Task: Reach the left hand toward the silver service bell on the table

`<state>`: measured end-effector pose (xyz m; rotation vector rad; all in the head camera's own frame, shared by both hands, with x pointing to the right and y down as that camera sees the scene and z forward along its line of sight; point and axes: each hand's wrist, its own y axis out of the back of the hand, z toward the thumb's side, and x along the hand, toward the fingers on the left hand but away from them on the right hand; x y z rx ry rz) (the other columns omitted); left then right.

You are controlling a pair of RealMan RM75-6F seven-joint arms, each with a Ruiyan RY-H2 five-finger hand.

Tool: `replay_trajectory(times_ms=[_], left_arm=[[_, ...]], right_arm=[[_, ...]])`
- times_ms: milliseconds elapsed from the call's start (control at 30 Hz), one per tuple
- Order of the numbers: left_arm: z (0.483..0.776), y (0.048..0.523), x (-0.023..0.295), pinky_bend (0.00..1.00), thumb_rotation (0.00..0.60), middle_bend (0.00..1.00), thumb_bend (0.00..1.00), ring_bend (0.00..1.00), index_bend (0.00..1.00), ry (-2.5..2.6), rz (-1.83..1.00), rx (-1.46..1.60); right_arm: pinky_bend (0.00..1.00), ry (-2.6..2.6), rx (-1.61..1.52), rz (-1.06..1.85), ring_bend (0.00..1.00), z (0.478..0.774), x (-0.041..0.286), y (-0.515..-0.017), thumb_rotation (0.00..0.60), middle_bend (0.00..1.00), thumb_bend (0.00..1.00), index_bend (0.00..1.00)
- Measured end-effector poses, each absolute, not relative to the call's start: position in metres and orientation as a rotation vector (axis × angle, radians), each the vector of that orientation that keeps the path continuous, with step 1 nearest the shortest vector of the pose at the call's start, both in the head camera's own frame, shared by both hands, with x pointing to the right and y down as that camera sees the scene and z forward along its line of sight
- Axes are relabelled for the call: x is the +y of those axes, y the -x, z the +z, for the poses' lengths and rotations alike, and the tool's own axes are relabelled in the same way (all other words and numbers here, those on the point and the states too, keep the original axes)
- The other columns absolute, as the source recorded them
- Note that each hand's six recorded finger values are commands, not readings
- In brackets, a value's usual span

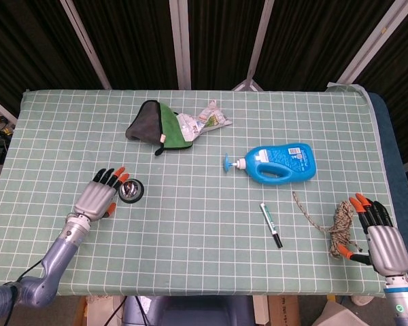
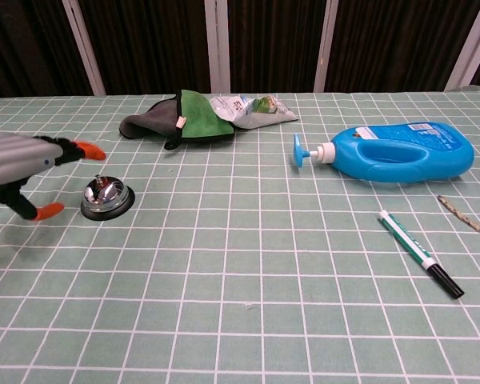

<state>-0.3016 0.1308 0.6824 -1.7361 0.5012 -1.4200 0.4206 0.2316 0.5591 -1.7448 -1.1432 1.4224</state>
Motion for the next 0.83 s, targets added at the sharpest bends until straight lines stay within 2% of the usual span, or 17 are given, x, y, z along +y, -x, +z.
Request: replay_trajectory(times_ms=[67,167,333,433,767,833], left_arm=[[0.670,0.297,0.121,0.00,0.600,0.00,0.35,0.00,0.00,1.737,-1.378,0.581],[0.649,0.294,0.110,0.00,0.600,0.00,0.26,0.00,0.00,1.729,-1.324,0.683],[0.618,0.310,0.114,0.00,0.600,0.00,0.18,0.00,0.00,1.682,-1.304,0.775],[0.604,0.334,0.129,0.00,0.600,0.00,0.17,0.00,0.00,1.647,-1.344,0.813],[0.556,0.439,0.215,0.00,0.600,0.00,0.17,0.00,0.00,1.495,-1.550,1.009],[0.551,0.451,0.223,0.00,0.600,0.00,0.17,0.00,0.00,1.479,-1.562,1.032]], right_arm=[[0.00,1.743,-1.143,1.422,0.00,0.559,0.231,-0.421,0.600,0.00,0.22,0.00],[0.00,1.740,-1.141,1.422,0.00,0.559,0.231,-0.421,0.600,0.00,0.22,0.00],[0.00,1.734,-1.137,1.420,0.00,0.559,0.231,-0.422,0.600,0.00,0.22,0.00],[0.00,1.730,-1.132,1.418,0.00,0.558,0.231,-0.421,0.600,0.00,0.22,0.00],[0.00,1.718,-1.109,1.412,0.00,0.559,0.232,-0.419,0.600,0.00,0.22,0.00],[0.00,1.718,-1.106,1.414,0.00,0.560,0.232,-0.418,0.600,0.00,0.22,0.00]])
